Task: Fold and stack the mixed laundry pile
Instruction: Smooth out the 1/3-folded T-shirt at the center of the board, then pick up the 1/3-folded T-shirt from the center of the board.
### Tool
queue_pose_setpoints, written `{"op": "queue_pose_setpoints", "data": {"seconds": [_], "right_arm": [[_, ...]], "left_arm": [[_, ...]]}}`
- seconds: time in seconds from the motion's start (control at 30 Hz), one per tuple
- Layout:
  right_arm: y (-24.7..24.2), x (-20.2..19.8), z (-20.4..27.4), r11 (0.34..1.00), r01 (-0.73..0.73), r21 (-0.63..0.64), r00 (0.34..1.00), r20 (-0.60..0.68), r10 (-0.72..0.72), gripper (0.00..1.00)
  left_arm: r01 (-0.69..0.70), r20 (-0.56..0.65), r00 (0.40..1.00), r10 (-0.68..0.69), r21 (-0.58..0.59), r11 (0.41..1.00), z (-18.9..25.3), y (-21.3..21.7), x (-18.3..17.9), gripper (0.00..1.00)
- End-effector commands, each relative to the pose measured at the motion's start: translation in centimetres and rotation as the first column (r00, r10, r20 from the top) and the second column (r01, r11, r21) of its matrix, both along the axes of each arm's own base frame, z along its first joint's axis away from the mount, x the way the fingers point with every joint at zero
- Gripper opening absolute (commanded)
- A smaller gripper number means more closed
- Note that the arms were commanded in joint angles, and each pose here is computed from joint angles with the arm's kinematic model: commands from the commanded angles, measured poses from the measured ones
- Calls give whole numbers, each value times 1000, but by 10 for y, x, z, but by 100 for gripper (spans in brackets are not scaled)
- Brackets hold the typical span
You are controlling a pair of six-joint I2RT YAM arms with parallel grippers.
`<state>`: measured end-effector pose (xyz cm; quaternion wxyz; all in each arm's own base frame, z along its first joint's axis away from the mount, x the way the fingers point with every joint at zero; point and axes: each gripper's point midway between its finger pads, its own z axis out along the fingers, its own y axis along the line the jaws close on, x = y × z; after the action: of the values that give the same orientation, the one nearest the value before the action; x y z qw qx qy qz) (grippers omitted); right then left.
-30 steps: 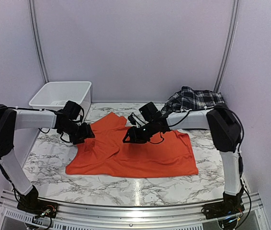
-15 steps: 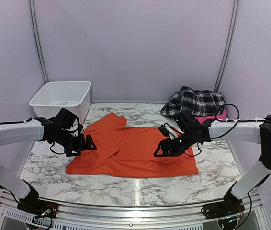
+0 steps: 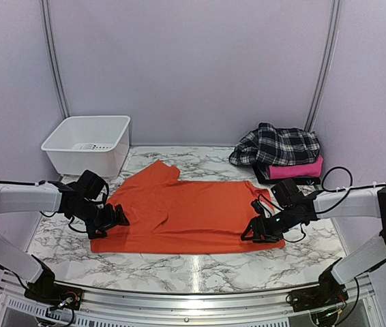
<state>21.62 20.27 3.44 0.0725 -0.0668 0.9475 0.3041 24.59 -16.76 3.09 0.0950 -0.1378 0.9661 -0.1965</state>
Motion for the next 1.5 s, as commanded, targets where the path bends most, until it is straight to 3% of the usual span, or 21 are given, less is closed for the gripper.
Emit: {"op": "queue_pose_setpoints", "data": {"seconds": [0.0, 0.17, 0.27, 0.4, 0.6, 0.77, 0.93, 1.1, 1.3, 1.37, 1.47], "right_arm": [[-33, -46, -32, 990, 27, -138, 984, -170, -51, 63], [4, -44, 11, 996, -93, -18, 991, -95, 91, 63], [22, -19, 45, 992, -121, 32, 993, 8, 121, 64], [22, 10, 42, 994, -110, 12, 994, 26, 110, 64], [28, 32, 16, 993, -114, -23, 993, 8, 114, 63], [16, 16, -7, 992, -107, -60, 993, -53, 104, 62], [10, -30, -15, 994, -105, -34, 987, -126, 100, 61], [33, -60, 12, 987, -148, 66, 980, -125, 155, 61], [9, 24, 74, 999, -51, 4, 994, 101, 50, 61], [-3, 52, 82, 998, -30, -48, 986, 165, 37, 59], [-4, 75, 81, 996, -34, -87, 985, 164, 48, 53]], "left_arm": [[-80, -218, 968, 123, 196, 977, -36, 54, -70, 99], [46, -87, 995, -39, 83, 995, 5, 17, -60, 99], [118, 15, 993, -119, 60, 991, 35, -4, -39, 99], [174, 31, 984, -178, 100, 980, 38, -15, -16, 99], [188, -22, 982, -187, 153, 970, 6, -24, 4, 99], [177, -129, 979, -156, 176, 968, -23, -11, -18, 99], [149, -196, 974, -112, 182, 972, -31, 12, -58, 99], [155, -173, 976, -128, 151, 976, -17, 20, -76, 99], [202, 137, 966, -220, 133, 970, 61, -7, -18, 99], [193, 176, 959, -220, 160, 968, 73, -11, 1, 99], [178, 205, 955, -214, 183, 967, 84, -19, 24, 99]]}}
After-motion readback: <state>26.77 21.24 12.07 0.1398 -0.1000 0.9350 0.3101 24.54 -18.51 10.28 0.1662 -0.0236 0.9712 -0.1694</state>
